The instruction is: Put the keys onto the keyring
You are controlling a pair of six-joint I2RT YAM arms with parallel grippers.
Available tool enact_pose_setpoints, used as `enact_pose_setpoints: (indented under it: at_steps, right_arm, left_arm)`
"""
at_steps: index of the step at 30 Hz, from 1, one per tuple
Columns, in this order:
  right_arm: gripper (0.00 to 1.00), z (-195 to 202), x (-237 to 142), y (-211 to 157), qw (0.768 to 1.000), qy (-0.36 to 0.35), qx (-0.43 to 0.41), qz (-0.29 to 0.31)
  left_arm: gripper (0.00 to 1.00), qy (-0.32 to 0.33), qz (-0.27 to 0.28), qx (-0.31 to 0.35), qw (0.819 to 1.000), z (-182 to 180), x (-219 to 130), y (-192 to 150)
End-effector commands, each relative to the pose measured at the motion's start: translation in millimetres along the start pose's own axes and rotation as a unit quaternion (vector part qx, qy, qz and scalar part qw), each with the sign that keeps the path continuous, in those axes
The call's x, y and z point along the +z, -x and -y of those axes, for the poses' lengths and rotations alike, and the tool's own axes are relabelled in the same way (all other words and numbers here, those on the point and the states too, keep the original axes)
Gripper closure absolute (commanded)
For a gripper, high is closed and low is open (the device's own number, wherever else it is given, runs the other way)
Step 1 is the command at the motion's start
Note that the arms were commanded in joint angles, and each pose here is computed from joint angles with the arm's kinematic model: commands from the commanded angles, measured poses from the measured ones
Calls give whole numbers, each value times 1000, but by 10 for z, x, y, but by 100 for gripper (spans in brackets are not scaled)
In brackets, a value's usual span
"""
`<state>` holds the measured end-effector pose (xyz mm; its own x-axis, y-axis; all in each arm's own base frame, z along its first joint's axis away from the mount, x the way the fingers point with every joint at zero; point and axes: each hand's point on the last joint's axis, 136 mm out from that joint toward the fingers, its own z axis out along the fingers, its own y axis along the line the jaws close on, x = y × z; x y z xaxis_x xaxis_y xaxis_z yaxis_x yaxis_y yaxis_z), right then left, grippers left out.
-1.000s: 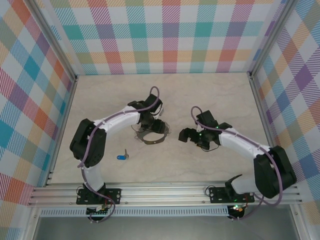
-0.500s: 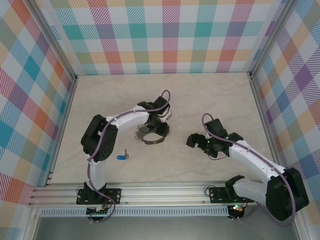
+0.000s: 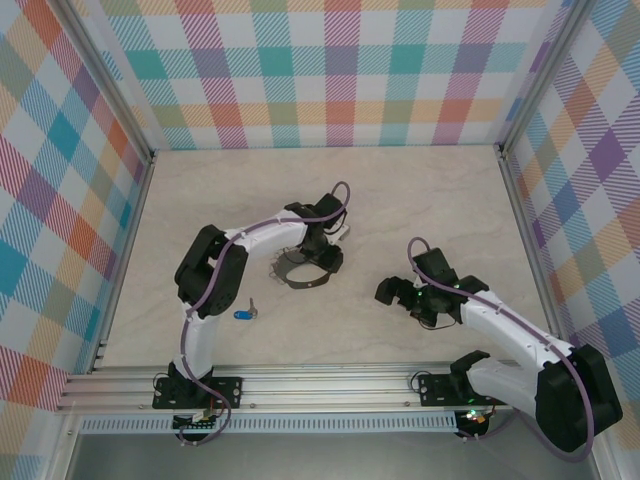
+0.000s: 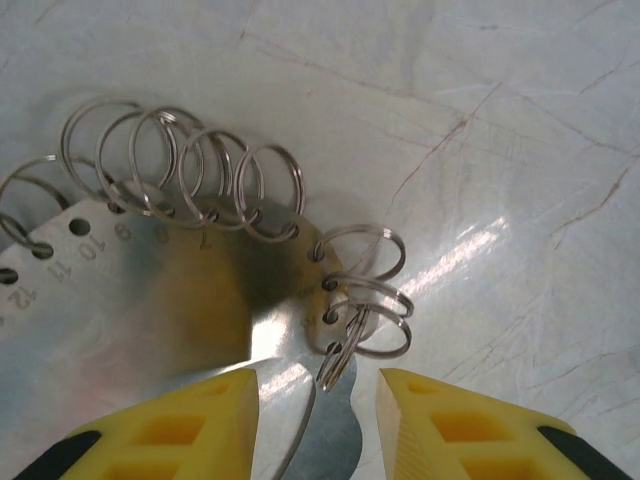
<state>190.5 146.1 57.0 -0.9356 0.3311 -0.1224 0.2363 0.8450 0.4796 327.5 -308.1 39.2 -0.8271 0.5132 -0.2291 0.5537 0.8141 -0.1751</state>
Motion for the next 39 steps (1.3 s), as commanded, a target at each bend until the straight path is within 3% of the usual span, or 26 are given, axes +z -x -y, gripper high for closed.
enact_pose_setpoints:
  at_steps: [1, 18, 24, 26, 27, 39]
  right_arm:
    - [0, 0, 10, -2, 1000, 6, 11, 0]
    - [0, 19, 35, 12, 1000, 1, 18, 1]
    - [0, 23, 14, 9, 1000, 0, 20, 3]
    - [0, 12, -1, 12, 1000, 2, 19, 4]
    - [0, 9, -10, 19, 1000, 3, 19, 6]
    - [0, -219, -286, 315, 999, -11, 16, 47]
  left_arm:
    - [63, -6, -7, 15, 1000, 71, -1, 24]
    - [72, -18, -23, 18, 999, 93, 117, -11]
    - [89, -12, -28, 16, 999, 71, 147, -37]
    - [100, -8, -23, 17, 1000, 63, 123, -20]
    - [100, -6, -21, 16, 1000, 57, 104, -11]
    - [100, 11, 76, 27, 997, 173, -876, 484]
